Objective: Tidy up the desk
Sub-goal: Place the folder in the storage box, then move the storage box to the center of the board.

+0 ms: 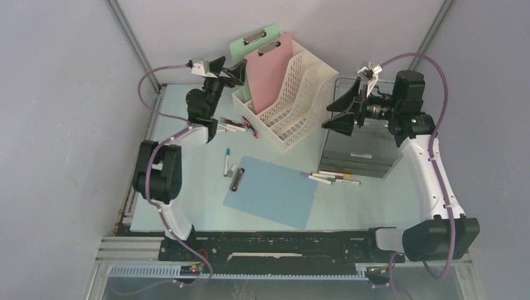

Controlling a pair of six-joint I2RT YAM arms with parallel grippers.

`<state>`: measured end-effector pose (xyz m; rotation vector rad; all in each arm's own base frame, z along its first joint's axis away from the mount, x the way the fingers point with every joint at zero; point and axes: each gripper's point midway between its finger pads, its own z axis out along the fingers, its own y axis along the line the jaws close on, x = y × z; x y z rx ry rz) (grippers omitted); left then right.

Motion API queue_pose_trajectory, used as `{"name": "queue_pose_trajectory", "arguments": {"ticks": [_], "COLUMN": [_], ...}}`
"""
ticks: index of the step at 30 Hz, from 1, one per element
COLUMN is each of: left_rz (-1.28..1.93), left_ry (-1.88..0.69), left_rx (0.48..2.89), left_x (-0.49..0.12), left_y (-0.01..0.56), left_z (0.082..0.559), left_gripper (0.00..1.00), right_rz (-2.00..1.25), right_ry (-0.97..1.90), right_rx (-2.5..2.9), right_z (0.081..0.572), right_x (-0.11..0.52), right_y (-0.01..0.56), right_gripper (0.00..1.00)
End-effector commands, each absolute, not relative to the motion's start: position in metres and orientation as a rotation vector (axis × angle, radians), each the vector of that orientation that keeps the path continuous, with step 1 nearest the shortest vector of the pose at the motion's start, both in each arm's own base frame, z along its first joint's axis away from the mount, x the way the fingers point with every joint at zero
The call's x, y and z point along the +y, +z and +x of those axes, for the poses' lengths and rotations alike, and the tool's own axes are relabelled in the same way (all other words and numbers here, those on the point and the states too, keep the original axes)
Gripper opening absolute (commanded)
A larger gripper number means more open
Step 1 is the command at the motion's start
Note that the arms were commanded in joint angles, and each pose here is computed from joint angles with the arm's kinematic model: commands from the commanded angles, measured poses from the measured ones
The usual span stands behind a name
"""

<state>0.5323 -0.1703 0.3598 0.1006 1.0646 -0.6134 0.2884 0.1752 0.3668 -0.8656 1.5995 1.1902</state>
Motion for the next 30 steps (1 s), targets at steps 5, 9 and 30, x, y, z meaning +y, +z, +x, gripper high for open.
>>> {"name": "queue_pose_trajectory", "arguments": {"ticks": [5,9,30], "left_rz": [-0.165,-0.207,-0.467], "left_ry": [-0.626,-0.622,-0.383], "left_rx": [1.308,1.384,1.704], "left_x": [-0.115,-0.102,-0.03], "left_y": [0.308,0.286,0.225], "left_z": [0.517,0.505,0.377], "left_gripper": [1.0,1.0,1.0], "right_rz": [-0.911,-0.92,-1.298], "right_ry": [1.105,1.087,0.686], "right_rx": [1.544,1.539,1.561], "right_z": [0.285,0.285,0.264], "right_x": [0.175,0.174,0.207], "right_y": [0.38,0.379,0.37], "right_gripper": [1.0,1.0,1.0]}}
